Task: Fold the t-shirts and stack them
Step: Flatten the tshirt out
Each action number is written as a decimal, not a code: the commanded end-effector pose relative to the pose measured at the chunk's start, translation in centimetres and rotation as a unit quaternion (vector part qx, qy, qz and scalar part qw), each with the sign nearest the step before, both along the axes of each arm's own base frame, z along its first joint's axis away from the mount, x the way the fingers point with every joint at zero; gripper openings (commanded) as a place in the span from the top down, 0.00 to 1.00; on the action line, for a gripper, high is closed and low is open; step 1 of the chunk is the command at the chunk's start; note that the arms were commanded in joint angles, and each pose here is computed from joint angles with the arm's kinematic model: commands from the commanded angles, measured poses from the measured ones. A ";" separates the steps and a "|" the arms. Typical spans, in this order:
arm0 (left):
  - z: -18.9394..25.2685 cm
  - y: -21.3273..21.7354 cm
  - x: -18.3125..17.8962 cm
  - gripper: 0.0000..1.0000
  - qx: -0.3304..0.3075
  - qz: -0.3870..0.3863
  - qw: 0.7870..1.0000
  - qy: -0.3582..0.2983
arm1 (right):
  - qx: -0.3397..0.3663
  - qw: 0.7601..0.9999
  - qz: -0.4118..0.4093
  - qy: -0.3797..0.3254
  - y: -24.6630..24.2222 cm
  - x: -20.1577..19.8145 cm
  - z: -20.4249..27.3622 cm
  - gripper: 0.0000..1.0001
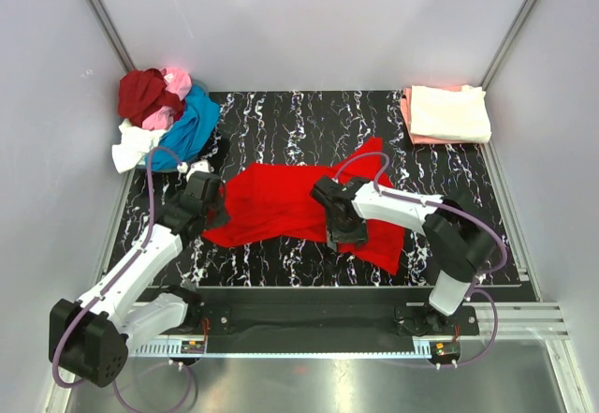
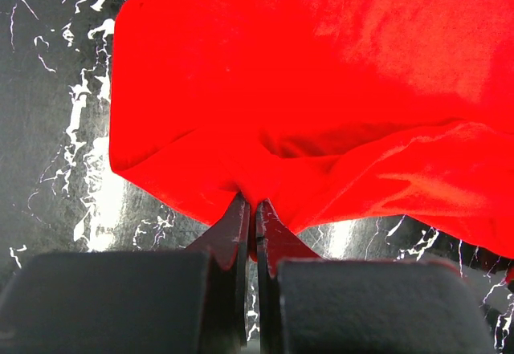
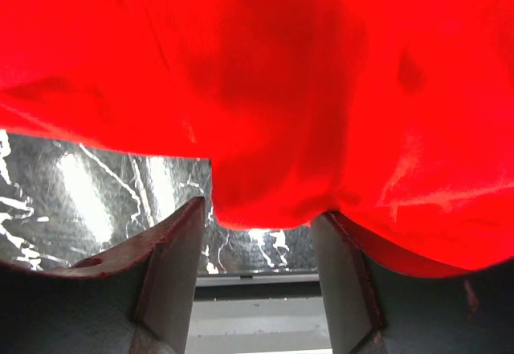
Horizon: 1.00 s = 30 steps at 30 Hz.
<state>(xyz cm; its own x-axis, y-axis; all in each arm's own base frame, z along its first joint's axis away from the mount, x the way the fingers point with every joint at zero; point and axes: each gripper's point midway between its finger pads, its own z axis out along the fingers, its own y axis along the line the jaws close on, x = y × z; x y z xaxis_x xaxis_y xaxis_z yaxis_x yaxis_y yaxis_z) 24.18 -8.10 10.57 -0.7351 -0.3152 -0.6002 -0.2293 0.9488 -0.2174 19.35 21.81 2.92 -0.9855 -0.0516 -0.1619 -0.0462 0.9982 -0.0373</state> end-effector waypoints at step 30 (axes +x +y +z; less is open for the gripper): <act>25.2 -1.1 -3.9 1.00 -0.105 -0.107 0.944 -0.295 | 0.078 0.943 -0.014 -0.324 -8.8 0.9 29.9 1.00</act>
